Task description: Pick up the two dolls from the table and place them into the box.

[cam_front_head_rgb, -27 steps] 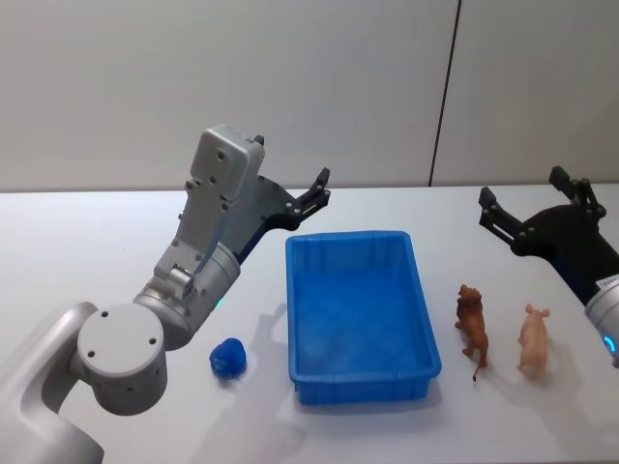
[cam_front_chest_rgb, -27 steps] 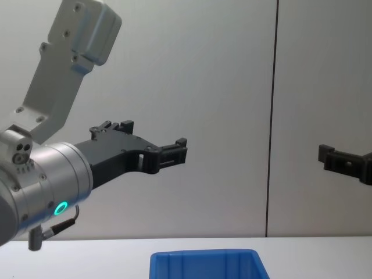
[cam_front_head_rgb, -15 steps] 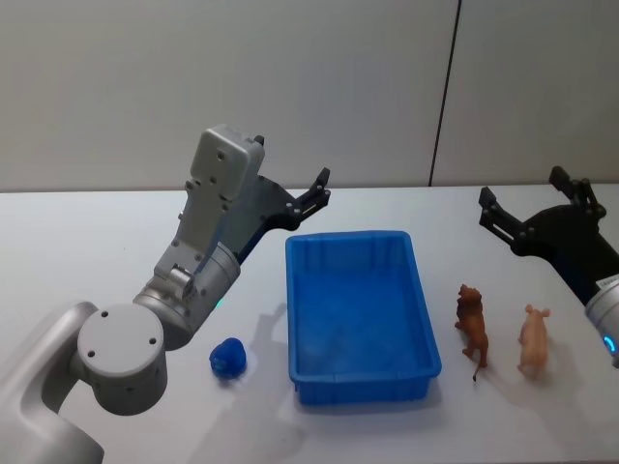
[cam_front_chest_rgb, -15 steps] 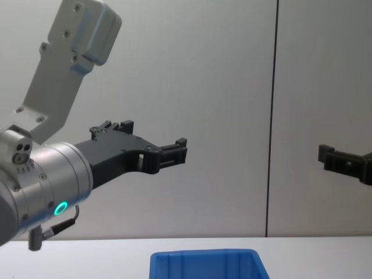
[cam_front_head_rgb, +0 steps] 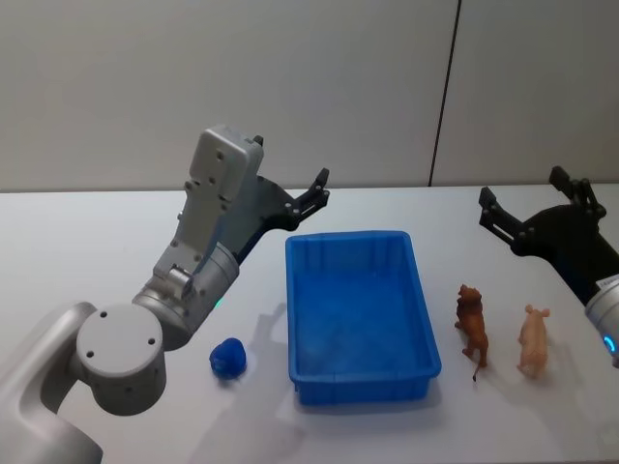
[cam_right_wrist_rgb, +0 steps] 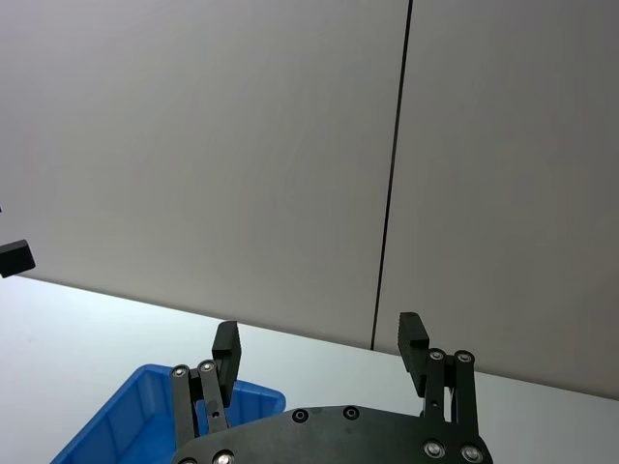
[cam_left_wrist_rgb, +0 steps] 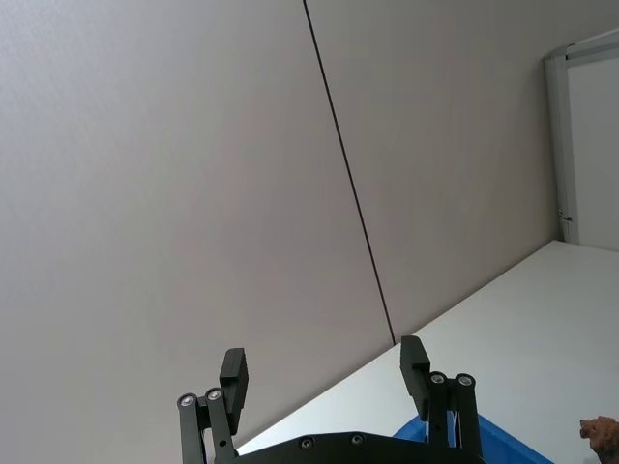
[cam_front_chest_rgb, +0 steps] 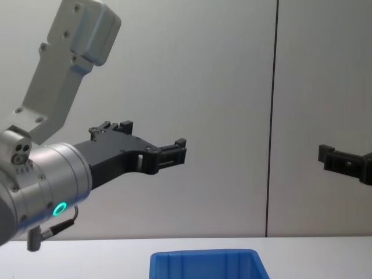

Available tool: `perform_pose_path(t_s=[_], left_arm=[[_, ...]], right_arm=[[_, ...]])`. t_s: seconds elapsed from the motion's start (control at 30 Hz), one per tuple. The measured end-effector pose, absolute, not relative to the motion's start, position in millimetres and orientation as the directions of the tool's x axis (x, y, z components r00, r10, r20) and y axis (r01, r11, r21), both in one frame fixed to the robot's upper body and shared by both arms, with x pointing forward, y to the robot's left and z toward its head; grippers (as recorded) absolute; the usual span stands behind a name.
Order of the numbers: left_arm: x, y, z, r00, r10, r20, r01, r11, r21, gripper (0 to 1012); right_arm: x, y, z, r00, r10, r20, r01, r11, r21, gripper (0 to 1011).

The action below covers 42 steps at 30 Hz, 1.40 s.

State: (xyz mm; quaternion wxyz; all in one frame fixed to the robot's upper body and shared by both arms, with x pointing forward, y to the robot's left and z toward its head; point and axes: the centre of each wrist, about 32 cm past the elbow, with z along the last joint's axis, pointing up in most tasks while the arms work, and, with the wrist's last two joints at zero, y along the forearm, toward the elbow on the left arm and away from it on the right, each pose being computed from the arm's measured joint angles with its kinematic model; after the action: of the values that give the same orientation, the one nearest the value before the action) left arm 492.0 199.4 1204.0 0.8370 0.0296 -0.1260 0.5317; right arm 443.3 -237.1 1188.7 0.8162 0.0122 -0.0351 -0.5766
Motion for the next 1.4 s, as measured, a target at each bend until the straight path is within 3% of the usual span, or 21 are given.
perform_pose_path(t_s=[0.4, 0.83, 1.4], left_arm=[[489.4, 223.5, 1193.0, 0.389, 0.900, 0.197, -0.913, 0.405, -0.048, 1001], [479.5, 262.1, 1165.9, 0.336, 0.941, 0.047, -0.942, 0.334, 0.041, 1001], [473.2, 287.4, 1136.5, 0.304, 0.946, -0.110, -0.935, 0.319, 0.156, 1001]], right_arm=[[443.3, -237.1, 1188.7, 0.333, -0.942, 0.043, 0.940, 0.335, 0.060, 1001], [443.3, -237.1, 1188.7, 0.333, -0.942, 0.043, 0.940, 0.335, 0.060, 1001], [443.3, -237.1, 1188.7, 0.333, -0.942, 0.043, 0.940, 0.335, 0.060, 1001]])
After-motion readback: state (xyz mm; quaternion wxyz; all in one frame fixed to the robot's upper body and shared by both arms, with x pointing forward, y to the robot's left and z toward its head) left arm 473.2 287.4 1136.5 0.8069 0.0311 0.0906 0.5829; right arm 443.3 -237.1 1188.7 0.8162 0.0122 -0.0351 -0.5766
